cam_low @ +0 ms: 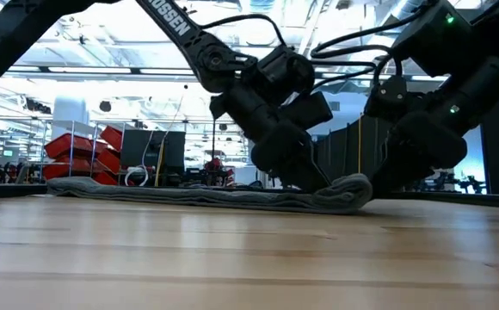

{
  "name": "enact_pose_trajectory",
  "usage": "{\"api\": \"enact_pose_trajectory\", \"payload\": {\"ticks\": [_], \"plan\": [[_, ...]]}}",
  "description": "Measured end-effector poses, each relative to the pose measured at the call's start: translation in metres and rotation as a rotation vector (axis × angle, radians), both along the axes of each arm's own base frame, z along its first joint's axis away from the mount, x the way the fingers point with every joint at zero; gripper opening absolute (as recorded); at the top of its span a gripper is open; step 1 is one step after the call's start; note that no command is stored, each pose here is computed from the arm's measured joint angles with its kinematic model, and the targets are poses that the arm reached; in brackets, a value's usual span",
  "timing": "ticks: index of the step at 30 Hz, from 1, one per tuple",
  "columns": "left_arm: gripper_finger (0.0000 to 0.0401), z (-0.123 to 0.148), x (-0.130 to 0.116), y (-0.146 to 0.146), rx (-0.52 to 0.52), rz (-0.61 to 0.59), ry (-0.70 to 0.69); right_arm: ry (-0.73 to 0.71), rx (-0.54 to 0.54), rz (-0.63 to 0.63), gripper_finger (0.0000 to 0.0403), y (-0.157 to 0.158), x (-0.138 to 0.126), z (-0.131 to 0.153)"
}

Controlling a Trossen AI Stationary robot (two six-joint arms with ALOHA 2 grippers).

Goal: Roll towel
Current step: Roll the gray towel

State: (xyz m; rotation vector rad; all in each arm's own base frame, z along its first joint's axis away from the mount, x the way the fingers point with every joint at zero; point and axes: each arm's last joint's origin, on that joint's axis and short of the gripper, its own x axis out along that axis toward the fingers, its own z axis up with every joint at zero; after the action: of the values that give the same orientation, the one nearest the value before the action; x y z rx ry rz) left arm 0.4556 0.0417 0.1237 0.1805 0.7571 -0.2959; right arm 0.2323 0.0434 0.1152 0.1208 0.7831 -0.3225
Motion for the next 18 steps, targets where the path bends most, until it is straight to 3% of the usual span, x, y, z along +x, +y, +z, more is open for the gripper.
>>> {"api": "enact_pose_trajectory", "payload": {"ticks": [18], "plan": [[0.0195, 0.044, 0.006, 0.003, 0.085, -0.001, 0.215, -0.037, -0.002, 0.005, 0.0189, -0.002, 0.003, 0.003]]}}
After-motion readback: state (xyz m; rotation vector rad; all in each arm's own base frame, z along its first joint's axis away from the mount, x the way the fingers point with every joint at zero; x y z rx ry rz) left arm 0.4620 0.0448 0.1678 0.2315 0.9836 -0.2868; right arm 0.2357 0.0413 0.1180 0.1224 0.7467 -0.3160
